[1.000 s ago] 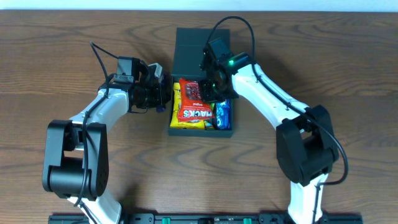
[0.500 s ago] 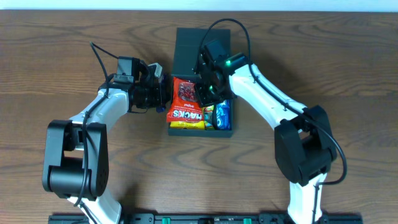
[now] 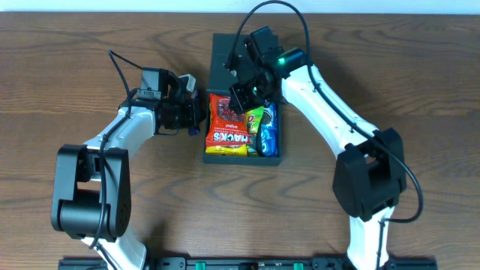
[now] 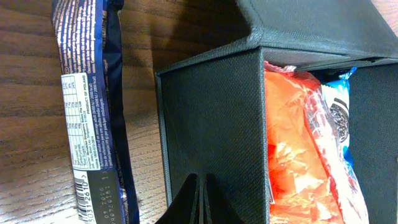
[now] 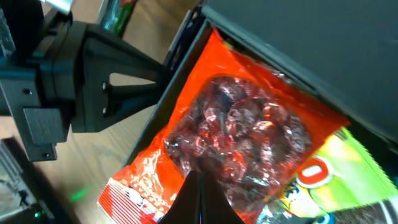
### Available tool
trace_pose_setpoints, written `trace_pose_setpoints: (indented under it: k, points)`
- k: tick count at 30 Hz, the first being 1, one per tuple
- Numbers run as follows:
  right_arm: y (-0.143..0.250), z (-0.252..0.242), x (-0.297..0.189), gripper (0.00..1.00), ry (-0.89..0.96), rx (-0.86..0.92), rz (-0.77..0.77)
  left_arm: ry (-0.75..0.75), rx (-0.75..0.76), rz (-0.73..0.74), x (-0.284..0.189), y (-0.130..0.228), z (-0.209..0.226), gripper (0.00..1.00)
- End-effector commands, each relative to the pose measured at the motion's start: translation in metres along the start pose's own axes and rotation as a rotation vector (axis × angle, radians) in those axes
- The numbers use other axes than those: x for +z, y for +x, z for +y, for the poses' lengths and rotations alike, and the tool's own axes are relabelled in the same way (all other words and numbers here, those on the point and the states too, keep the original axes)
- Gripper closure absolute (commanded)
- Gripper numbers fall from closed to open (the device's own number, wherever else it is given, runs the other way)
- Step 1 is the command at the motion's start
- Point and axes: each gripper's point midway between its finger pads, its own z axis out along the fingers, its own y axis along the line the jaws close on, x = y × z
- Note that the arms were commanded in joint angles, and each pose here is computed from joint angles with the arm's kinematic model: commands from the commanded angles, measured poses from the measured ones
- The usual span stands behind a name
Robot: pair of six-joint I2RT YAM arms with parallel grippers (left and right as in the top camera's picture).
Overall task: Pack container
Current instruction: 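Press the red bag down with the right gripper to make room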
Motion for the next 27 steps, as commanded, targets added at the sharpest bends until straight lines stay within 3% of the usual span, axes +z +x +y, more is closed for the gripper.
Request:
trace_pose_setpoints:
  k: [1, 13, 18, 23, 27]
  points:
    - [0.019, 0.004, 0.032, 0.99, -0.082, -0.03, 0.085, 0.024, 0.007, 0.002, 0.003, -0.004, -0.007, 0.94]
    - [0.054, -0.001, 0.074, 0.99, -0.088, -0.011, 0.24, 0.024, -0.012, 0.001, 0.003, -0.004, -0.007, 0.94]
    - [0.042, 0.003, 0.051, 0.99, -0.087, -0.02, 0.188, 0.024, -0.011, 0.0, 0.003, -0.004, -0.007, 0.94]
    - [0.018, 0.025, -0.003, 0.99, -0.085, -0.078, 0.059, 0.025, -0.009, -0.003, 0.003, -0.005, -0.007, 0.94]
    - [0.025, 0.033, -0.017, 0.99, -0.087, -0.1, 0.07, 0.028, -0.006, -0.014, 0.003, -0.008, -0.008, 0.94]
